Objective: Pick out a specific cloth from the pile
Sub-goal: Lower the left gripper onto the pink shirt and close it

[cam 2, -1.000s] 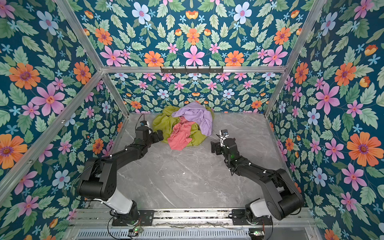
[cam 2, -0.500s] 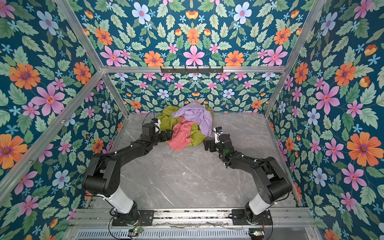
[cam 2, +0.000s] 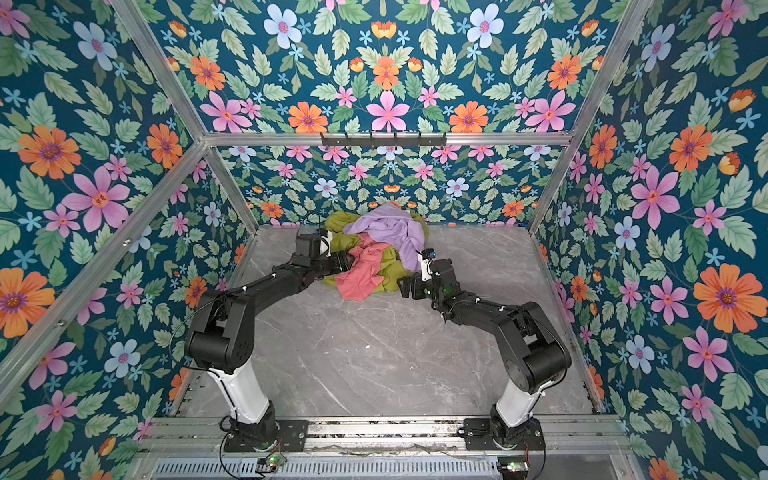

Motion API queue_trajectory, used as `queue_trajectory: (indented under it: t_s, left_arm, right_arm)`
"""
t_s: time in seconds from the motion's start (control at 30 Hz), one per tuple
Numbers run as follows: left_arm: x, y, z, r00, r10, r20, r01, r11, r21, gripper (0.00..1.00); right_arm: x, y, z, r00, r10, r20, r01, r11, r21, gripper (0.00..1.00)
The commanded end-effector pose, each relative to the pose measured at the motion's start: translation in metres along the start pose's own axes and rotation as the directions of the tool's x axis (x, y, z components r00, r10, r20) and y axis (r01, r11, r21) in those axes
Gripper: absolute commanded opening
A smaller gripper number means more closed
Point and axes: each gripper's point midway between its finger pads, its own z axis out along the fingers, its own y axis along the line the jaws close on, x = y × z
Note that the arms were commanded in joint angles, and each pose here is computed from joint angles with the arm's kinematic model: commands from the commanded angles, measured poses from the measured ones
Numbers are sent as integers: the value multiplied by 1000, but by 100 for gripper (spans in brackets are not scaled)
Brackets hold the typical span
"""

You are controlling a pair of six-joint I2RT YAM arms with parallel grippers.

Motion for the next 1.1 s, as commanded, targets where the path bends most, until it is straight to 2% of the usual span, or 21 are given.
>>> queue_trajectory:
  t_s: [0.0, 0.1, 0.2, 0.43, 0.67, 0.83, 1.07]
  left_arm:
    - [5, -3, 2, 999, -17, -28, 17, 1000, 10, 74]
    - [7, -3, 6, 999, -26, -37, 26, 1000, 12, 69]
    - [10, -5, 11, 998, -38, -52, 39, 999, 24, 65]
    - [12, -10, 19, 996, -47, -82, 51, 997, 50, 51]
    - [12, -8, 28, 994, -46, -97, 50, 998, 44, 30]
    - [12, 8, 32, 994, -42, -101, 36, 998, -52, 24]
    - [9, 11, 39, 994, -44, -97, 38, 998, -59, 23]
  right_arm:
    - [-2, 31, 5, 984, -177, 11, 177, 978, -110, 99]
    - [-9, 46, 16, 949, -315, 24, 316, 940, -127, 99]
    - [-21, 51, 28, 939, -340, 58, 345, 929, -137, 99]
    - [-38, 58, 44, 946, -313, 81, 322, 933, -160, 99]
    - [-34, 61, 40, 953, -293, 81, 303, 938, -172, 99]
    - [-34, 63, 37, 957, -276, 87, 287, 941, -181, 99]
    - [-34, 64, 37, 962, -257, 88, 270, 944, -190, 99]
